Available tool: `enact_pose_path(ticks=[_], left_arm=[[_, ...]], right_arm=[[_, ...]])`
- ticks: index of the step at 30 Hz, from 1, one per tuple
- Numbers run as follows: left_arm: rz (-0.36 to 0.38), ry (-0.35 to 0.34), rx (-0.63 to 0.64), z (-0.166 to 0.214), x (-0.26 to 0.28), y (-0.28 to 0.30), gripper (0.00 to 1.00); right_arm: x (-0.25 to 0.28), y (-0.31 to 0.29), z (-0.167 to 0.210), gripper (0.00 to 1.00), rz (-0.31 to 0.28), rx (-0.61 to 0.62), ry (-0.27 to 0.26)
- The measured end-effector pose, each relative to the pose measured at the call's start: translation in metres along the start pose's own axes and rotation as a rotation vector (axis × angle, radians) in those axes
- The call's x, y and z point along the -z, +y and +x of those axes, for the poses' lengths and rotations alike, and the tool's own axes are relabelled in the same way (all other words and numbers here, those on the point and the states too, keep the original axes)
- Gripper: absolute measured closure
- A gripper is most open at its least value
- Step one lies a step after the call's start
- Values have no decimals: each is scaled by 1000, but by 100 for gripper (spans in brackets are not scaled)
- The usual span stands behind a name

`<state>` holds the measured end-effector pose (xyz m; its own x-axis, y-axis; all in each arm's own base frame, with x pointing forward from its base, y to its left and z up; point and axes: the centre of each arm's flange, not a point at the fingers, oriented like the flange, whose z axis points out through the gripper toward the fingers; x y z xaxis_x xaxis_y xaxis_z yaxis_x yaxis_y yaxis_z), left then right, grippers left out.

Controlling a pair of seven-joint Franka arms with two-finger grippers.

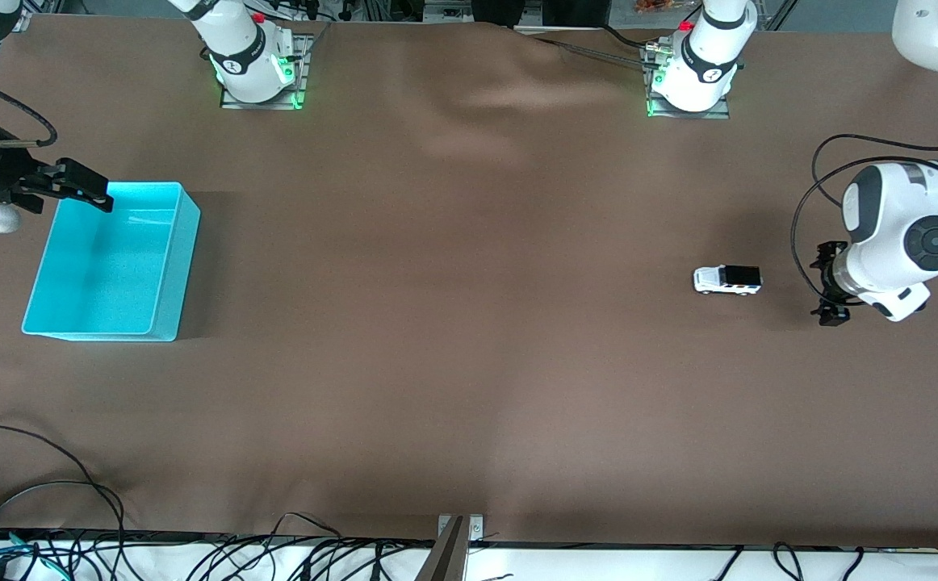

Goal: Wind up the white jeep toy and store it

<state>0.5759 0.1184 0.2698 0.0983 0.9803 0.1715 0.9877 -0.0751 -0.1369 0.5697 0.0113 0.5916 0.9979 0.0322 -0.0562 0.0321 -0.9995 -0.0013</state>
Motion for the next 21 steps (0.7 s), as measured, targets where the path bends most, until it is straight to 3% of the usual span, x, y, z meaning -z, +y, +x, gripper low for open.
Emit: enact_pose_path(ticks=[13, 21], left_arm=[[-63, 41, -205, 14, 93, 16, 0], [-98, 30, -405, 26, 135, 25, 0]], right_arm=[[0, 0, 0, 0, 0, 0, 0], [0, 0, 0, 0, 0, 0, 0]])
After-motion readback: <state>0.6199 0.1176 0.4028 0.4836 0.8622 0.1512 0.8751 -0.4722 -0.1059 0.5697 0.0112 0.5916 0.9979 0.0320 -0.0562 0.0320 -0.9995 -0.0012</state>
